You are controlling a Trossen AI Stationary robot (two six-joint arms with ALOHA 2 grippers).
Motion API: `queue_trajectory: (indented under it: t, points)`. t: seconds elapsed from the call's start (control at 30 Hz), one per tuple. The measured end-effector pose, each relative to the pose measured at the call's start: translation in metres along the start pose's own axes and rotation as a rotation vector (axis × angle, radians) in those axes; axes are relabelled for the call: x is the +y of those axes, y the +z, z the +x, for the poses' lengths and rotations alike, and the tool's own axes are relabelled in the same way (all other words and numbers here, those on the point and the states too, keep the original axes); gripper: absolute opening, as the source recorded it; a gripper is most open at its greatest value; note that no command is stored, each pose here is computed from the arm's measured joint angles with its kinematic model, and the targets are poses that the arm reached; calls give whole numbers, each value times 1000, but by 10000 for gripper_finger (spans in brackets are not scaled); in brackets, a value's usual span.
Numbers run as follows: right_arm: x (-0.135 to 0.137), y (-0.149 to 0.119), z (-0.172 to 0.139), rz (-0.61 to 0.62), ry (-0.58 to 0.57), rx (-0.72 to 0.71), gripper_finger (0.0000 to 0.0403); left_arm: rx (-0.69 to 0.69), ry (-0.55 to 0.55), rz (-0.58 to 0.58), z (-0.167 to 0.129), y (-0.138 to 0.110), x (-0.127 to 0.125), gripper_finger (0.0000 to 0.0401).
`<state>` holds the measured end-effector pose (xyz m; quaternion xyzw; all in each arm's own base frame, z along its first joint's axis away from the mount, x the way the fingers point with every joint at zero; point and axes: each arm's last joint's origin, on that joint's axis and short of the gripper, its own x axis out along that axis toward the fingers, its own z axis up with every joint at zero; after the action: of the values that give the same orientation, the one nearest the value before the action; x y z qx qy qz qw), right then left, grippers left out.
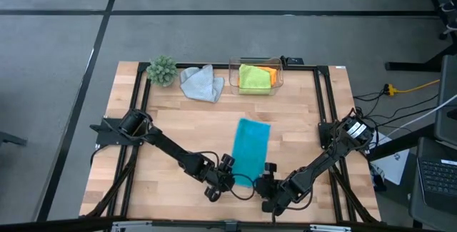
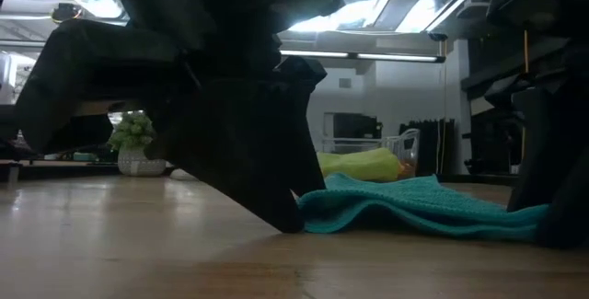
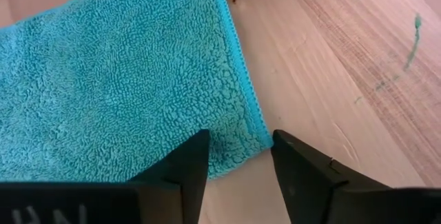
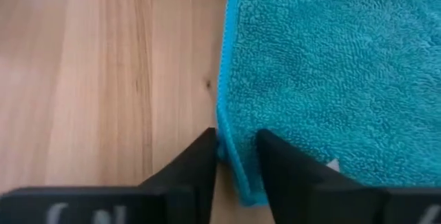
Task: Fold microfiber towels
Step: Fold the blue microfiber cloth
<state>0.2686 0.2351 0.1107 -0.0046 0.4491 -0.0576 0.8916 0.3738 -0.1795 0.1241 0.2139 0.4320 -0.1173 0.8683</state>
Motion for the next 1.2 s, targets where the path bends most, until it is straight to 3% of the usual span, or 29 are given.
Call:
queue_trajectory:
  t: [0.23,0.43,0.67,1.0,1.2]
  points:
    - [-1,0,0,-11,-15,0,14,-5,7,1,1,0,0,90]
    - [-2,-1,0,-9,-33,-14,14,-5,32,1,2,0,1,10]
    - [0,3,-1,-12,-44,-25,7,6,132,3,-5,1,5,2]
    - [24,41,-35,-66,-101,-90,4,-141,161,10,-55,26,-11,0]
    - [38,61,-58,34,-81,-137,5,-224,145,13,-86,36,-23,0]
